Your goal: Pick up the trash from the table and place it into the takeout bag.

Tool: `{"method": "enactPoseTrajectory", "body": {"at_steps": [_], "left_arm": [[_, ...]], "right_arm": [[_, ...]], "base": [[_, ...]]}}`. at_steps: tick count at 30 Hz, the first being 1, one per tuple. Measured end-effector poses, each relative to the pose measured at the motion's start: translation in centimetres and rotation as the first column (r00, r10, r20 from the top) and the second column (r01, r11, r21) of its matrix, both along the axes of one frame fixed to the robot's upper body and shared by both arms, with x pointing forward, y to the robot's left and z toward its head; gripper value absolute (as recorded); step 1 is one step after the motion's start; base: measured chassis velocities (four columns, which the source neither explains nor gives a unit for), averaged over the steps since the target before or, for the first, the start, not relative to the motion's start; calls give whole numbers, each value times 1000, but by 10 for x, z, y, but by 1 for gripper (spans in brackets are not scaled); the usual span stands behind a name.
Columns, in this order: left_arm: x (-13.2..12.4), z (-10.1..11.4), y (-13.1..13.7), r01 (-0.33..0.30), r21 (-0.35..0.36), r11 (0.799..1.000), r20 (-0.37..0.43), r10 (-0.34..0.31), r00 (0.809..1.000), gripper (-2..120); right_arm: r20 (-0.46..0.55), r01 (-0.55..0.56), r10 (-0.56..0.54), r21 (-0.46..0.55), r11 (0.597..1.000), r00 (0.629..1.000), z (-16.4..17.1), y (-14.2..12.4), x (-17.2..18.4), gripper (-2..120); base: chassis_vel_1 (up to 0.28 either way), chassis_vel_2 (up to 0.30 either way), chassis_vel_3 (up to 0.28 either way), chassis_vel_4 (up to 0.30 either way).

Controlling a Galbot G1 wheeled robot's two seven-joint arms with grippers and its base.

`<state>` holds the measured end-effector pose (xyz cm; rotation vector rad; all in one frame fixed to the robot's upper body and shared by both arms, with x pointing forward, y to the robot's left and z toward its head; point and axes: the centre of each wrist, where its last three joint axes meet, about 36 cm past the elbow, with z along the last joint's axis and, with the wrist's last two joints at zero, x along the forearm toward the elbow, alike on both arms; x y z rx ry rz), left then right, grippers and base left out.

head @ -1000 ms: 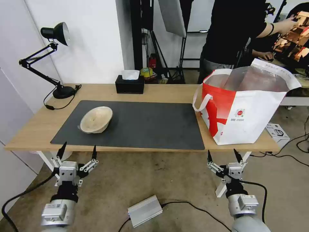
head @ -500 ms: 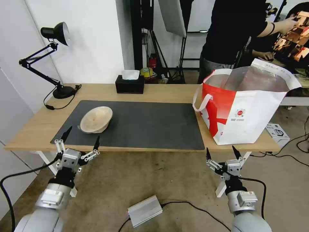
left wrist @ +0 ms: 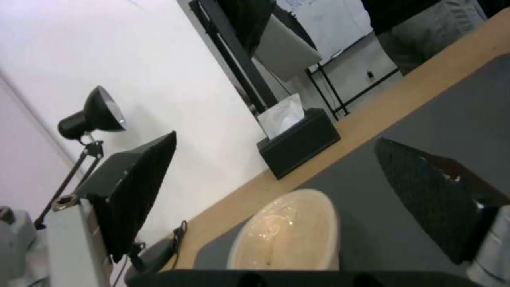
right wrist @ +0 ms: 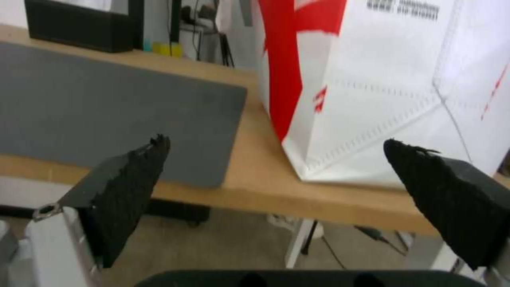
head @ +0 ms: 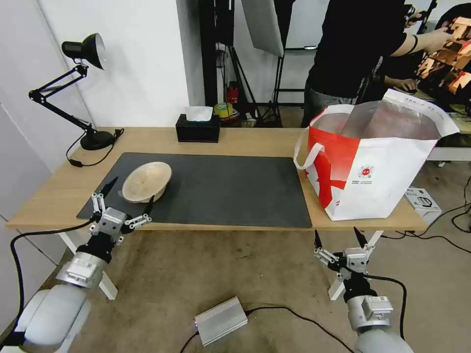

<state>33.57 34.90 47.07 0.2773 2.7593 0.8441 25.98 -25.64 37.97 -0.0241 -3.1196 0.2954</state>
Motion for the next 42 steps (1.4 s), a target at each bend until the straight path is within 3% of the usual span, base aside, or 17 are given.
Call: {"method": "enactPoseTrajectory", "body": {"at_steps": [20,30,38,42], "left_arm": [[12,12,8,31,51,998,5,-31,1000,100],[16,11,12,95,93,991,-46,-91,995,100],[22,5,21,182,143,973,-102,-168,980,100],[24,2,25,197,153,968,-119,-180,976,100]], "right_arm": [[-12,21,-20,2,1000,1000,-15,0,-6,100],[-7,25,-25,5,1000,1000,-15,1,-5,100],[-2,23,-23,8,1000,1000,-16,3,-1,100],[-2,18,-18,9,1000,1000,-17,5,0,100]], "base": [[0,0,0,0],[0,0,0,0],[0,0,0,0],[0,0,0,0]]}}
